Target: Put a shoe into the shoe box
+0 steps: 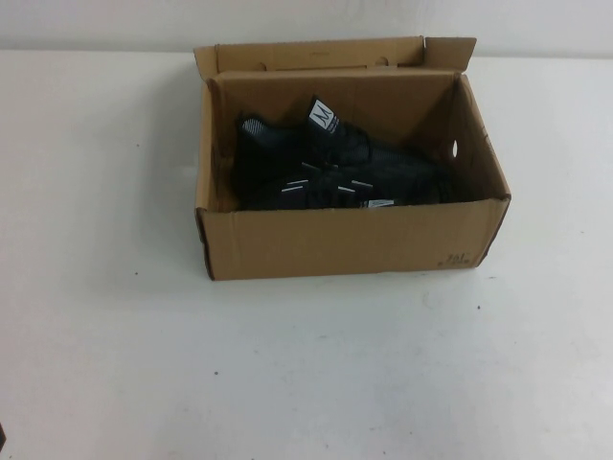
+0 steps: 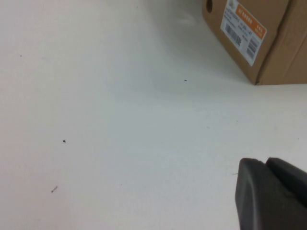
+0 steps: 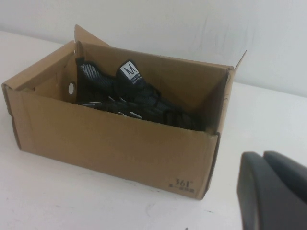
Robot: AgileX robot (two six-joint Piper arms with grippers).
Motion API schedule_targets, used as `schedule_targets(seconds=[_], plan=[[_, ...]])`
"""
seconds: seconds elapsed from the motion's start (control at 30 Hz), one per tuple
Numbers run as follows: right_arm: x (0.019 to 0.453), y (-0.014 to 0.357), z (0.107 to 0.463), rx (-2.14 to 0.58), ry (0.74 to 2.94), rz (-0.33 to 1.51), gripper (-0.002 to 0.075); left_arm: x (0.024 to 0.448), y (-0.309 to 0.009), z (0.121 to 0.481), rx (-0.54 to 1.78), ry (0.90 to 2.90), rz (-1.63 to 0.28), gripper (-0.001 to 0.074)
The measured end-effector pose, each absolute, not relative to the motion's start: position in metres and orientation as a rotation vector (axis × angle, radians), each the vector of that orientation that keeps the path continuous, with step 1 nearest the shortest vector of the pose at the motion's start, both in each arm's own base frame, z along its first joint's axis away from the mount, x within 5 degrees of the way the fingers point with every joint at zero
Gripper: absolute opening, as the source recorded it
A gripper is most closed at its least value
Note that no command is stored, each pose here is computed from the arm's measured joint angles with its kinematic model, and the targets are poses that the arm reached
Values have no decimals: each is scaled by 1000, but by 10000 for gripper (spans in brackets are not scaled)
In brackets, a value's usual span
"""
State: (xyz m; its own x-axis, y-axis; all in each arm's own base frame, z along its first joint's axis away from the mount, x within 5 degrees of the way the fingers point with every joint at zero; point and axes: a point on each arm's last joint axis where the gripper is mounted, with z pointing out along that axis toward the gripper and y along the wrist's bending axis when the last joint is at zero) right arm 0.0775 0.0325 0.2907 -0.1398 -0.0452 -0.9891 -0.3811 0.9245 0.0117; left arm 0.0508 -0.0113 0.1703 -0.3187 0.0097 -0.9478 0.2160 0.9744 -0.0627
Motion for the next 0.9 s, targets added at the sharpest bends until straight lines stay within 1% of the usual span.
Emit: schedule_targets(seconds=[0.27, 0.43, 0.57, 0.73, 0.9], plan=[[77, 33, 291, -327, 1696, 299, -16, 51, -11, 170, 163, 1887, -208, -1], [75, 32, 292, -325, 1685, 299, -16, 51, -9, 170, 112, 1889, -171, -1], [65, 26, 296, -291, 1628, 279, -16, 52, -6, 170, 58, 1890, -132, -1], [49, 19, 301, -253, 1541, 257, -16, 52, -5, 170, 47, 1890, -124, -1], [44, 18, 303, -250, 1514, 258, -16, 52, -5, 170, 46, 1890, -123, -1]])
